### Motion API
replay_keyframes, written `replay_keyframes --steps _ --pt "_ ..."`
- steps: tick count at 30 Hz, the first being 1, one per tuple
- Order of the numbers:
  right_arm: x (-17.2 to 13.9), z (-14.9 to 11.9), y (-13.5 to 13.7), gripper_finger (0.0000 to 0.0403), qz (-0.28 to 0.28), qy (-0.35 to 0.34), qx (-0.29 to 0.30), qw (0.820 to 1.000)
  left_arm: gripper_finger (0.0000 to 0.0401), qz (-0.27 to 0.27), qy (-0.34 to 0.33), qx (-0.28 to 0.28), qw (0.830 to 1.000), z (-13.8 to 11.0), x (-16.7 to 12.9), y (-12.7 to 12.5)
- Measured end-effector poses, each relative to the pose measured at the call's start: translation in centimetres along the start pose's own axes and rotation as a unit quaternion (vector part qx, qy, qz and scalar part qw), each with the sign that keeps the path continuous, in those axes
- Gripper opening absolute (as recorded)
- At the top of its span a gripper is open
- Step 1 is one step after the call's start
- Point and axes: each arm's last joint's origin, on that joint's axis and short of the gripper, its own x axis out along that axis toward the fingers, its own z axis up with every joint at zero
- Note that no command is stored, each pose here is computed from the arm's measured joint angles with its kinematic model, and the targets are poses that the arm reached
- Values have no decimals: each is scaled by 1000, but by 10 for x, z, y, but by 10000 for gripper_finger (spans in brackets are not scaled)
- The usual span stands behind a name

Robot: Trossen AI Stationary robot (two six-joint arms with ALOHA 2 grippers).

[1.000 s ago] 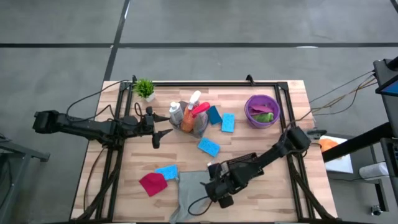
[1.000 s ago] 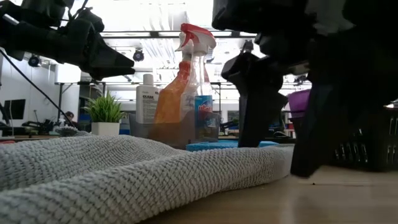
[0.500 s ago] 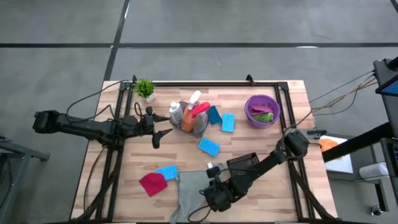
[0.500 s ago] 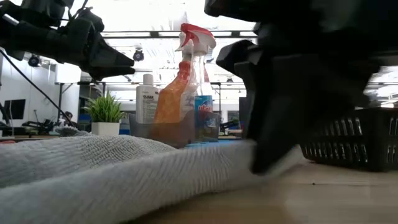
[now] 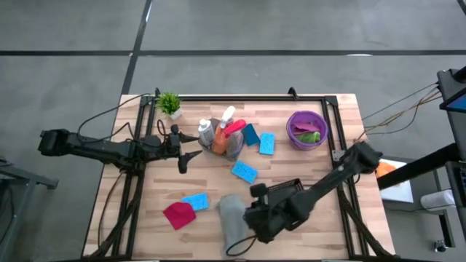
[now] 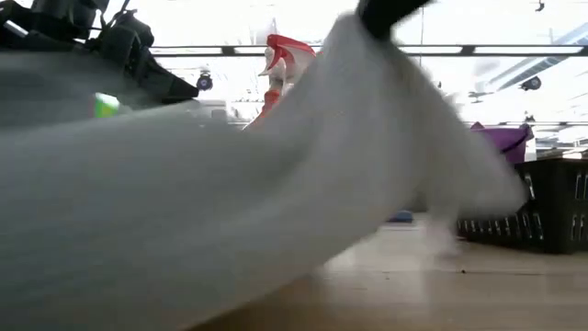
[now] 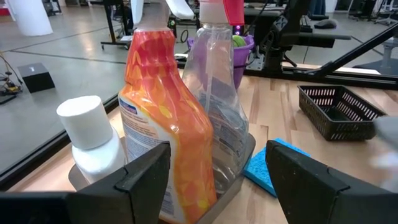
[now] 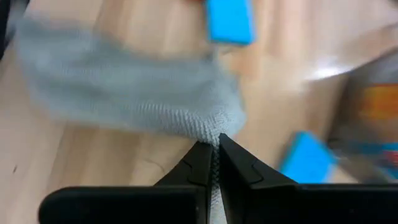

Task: Pick & Place Kitchen Items
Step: Put the gray microfiber towel into the purple bucket

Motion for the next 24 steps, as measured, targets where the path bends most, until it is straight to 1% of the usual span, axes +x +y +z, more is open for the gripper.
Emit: replay_keyframes --steps 3,7,11,15,19,24 --pt "-37 3 -21 18 -31 -25 9 999 264 0 -1 1 1000 0 0 0" --pt "-85 -1 -51 18 -75 -49 27 996 264 1 -3 6 1000 1 0 0" --pt "-130 -11 -83 18 -112 -77 64 989 264 2 -3 6 1000 1 0 0" --pt "-167 -23 -110 18 -141 -123 106 977 264 2 -3 7 1000 1 0 0" --pt "-192 -40 -131 18 -159 -176 150 960 264 2 -3 7 1000 1 0 0" --pt "-206 -75 -149 18 -179 -229 190 938 264 2 -3 8 1000 1 0 0"
